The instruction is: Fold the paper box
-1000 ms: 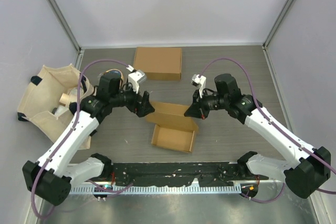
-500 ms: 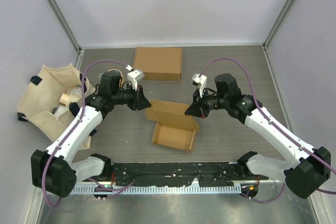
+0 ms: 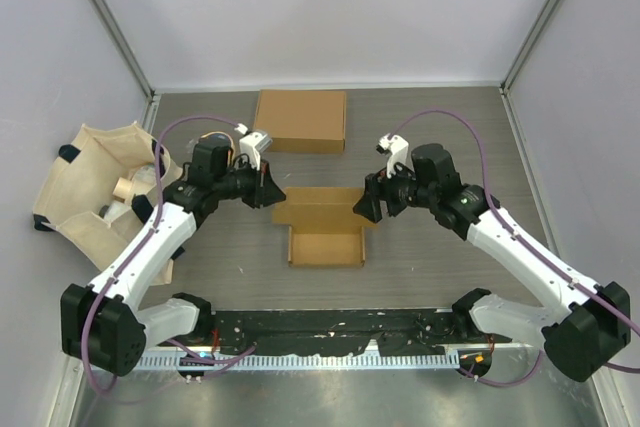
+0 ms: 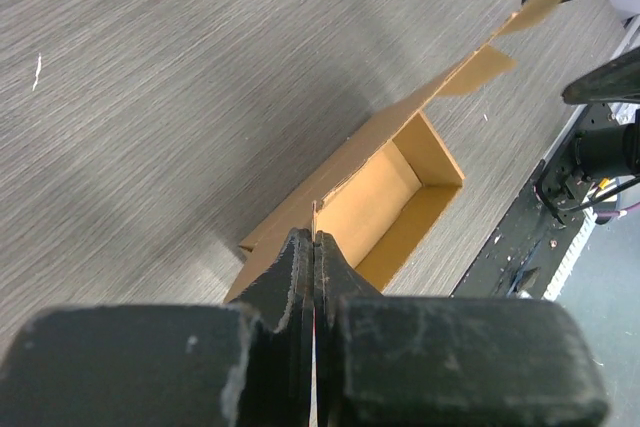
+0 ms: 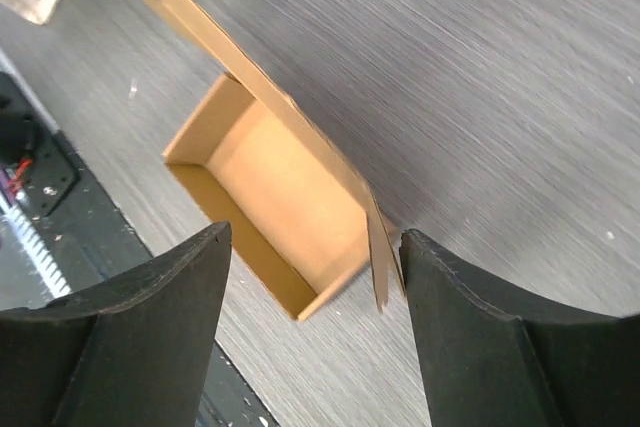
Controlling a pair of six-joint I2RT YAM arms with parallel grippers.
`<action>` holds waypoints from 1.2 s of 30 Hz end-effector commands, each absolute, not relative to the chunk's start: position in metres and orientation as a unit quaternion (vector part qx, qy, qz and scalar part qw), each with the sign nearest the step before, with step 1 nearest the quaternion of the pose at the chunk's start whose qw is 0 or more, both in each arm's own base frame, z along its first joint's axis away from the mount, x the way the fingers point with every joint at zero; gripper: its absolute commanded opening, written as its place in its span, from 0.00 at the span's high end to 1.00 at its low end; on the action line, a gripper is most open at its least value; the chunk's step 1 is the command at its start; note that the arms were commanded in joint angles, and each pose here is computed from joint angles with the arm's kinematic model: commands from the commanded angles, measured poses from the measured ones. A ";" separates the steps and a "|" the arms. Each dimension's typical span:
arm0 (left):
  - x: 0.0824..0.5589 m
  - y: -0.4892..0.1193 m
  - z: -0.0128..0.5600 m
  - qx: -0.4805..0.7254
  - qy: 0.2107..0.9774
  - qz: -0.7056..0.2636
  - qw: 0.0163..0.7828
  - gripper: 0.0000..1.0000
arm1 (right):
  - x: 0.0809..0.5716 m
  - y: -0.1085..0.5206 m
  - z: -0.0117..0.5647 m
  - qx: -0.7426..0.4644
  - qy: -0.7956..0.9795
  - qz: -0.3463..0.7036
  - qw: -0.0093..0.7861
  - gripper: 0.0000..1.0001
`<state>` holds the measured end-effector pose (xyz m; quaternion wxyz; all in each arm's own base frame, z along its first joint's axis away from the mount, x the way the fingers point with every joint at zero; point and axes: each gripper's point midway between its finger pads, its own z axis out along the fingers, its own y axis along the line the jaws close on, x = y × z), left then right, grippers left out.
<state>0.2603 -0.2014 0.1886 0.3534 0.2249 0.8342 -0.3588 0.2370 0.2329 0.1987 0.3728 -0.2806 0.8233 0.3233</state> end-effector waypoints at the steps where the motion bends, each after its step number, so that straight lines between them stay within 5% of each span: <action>1: 0.260 -0.206 0.206 0.244 0.807 -0.372 0.389 1.00 | 0.247 0.213 0.194 -0.207 0.837 0.295 0.412 0.25; 20: 0.255 -0.211 0.200 0.268 0.801 -0.386 0.371 1.00 | 0.284 0.210 0.163 -0.188 0.792 0.278 0.510 0.33; 24: 0.257 -0.209 0.200 0.261 0.806 -0.378 0.373 1.00 | 0.284 0.213 0.157 -0.186 0.794 0.285 0.504 0.56; 30: 0.260 -0.206 0.200 0.237 0.815 -0.373 0.375 1.00 | 0.281 0.208 0.152 -0.182 0.800 0.275 0.502 0.78; 33: 0.265 -0.200 0.201 0.195 0.832 -0.359 0.376 0.71 | 0.283 0.205 0.145 -0.186 0.808 0.260 0.496 0.89; 34: 0.267 -0.194 0.201 0.178 0.838 -0.345 0.383 0.54 | 0.283 0.203 0.142 -0.190 0.811 0.252 0.493 0.92; 36: 0.266 -0.184 0.202 0.153 0.846 -0.324 0.395 0.42 | 0.285 0.199 0.143 -0.187 0.811 0.243 0.498 0.99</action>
